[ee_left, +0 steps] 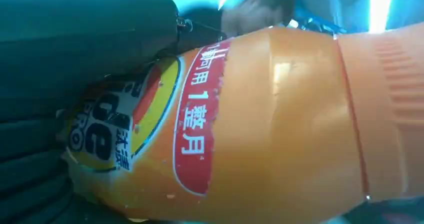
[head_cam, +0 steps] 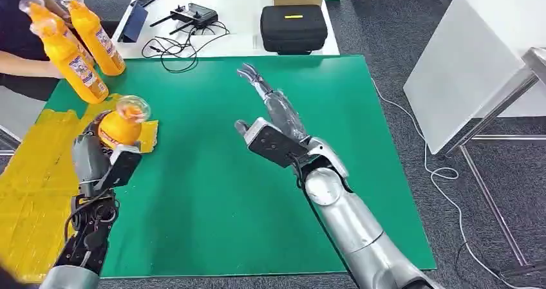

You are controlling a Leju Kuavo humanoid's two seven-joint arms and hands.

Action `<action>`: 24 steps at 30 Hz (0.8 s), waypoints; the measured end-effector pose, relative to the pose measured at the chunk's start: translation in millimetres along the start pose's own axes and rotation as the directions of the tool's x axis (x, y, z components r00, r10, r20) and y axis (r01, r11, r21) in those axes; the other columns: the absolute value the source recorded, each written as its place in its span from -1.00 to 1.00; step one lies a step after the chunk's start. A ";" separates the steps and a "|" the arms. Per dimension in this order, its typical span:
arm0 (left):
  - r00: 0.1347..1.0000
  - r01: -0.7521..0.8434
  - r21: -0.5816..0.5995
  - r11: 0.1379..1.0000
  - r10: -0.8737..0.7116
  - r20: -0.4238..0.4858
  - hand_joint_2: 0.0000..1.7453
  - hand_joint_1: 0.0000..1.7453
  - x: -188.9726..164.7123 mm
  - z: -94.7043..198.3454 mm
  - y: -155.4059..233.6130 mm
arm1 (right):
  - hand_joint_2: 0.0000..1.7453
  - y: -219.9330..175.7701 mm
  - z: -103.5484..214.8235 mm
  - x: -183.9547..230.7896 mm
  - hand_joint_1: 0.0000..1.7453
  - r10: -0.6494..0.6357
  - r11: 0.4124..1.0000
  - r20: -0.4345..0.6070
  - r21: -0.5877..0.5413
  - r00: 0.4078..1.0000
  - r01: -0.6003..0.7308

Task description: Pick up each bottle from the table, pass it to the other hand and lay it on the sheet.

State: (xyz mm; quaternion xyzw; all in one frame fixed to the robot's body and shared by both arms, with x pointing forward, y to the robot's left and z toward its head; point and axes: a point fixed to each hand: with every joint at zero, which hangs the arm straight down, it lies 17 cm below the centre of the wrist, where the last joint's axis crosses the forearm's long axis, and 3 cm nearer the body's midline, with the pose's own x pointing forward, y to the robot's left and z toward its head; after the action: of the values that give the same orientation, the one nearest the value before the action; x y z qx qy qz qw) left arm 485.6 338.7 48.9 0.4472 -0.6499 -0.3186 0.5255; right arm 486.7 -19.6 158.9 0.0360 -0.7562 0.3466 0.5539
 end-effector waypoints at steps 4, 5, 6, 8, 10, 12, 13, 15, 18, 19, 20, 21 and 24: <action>0.962 0.272 -0.099 0.957 -0.267 0.060 1.00 1.00 -15.6 6.3 -15.8 | -1.00 -2.6 2.6 1.1 -1.00 -0.006 1.000 0.010 0.001 1.000 0.006; 0.959 0.284 -0.106 0.953 -0.280 0.050 1.00 1.00 -19.7 7.6 -16.5 | -1.00 -2.5 2.7 1.6 -1.00 -0.007 1.000 0.013 0.001 1.000 0.007; 0.950 0.311 -0.120 0.943 -0.308 0.043 1.00 1.00 -25.6 9.4 -18.5 | -1.00 -2.7 3.3 1.9 -1.00 -0.008 1.000 0.017 0.001 1.000 0.008; 0.920 0.392 -0.165 0.905 -0.389 0.053 1.00 1.00 -37.3 17.2 -27.0 | -1.00 -1.8 5.2 1.5 -1.00 -0.011 1.000 0.023 0.003 1.000 0.011; 0.909 0.415 -0.195 0.889 -0.412 0.055 1.00 1.00 -44.4 24.6 -34.0 | -1.00 -0.7 7.1 0.5 -1.00 -0.012 1.000 0.024 0.004 1.000 0.012; 0.898 0.438 -0.228 0.870 -0.437 0.056 1.00 1.00 -50.3 33.0 -42.6 | -1.00 0.3 9.2 -0.3 -1.00 -0.012 1.000 0.026 0.004 1.000 0.012; 0.891 0.449 -0.244 0.859 -0.450 0.055 1.00 1.00 -53.5 37.0 -46.4 | -1.00 0.3 10.2 -0.6 -1.00 -0.012 1.000 0.026 0.004 1.000 0.012; 0.884 0.460 -0.273 0.845 -0.466 0.049 1.00 1.00 -60.4 44.8 -52.6 | -1.00 0.9 12.1 -1.4 -1.00 -0.012 1.000 0.027 0.005 1.000 0.012; 0.881 0.459 -0.314 0.831 -0.472 0.037 1.00 1.00 -68.5 54.6 -61.3 | -1.00 3.0 15.7 -4.9 -1.00 -0.011 1.000 0.022 0.014 1.000 0.011; 0.880 0.459 -0.324 0.827 -0.473 0.038 1.00 1.00 -70.0 57.5 -63.6 | -1.00 3.5 16.6 -5.6 -1.00 -0.011 1.000 0.021 0.015 1.000 0.011; 0.879 0.460 -0.332 0.823 -0.476 0.037 1.00 1.00 -72.1 59.8 -65.2 | -1.00 3.6 17.4 -6.1 -1.00 -0.011 1.000 0.021 0.016 1.000 0.011; 0.878 0.460 -0.341 0.820 -0.478 0.033 1.00 1.00 -74.3 61.6 -66.5 | -1.00 3.5 18.0 -6.6 -1.00 -0.010 1.000 0.021 0.018 1.000 0.010; 0.870 0.460 -0.379 0.803 -0.493 0.013 1.00 1.00 -86.8 69.8 -69.8 | -1.00 7.2 20.9 -8.3 -1.00 -0.009 0.999 0.022 0.031 1.000 0.008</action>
State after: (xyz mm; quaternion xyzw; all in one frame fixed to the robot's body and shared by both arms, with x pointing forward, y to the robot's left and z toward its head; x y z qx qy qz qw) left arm 439.4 386.7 -64.5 0.5020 -0.4214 -0.5374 0.5306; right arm 469.8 -28.7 145.1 0.0519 -0.7567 0.3555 0.5462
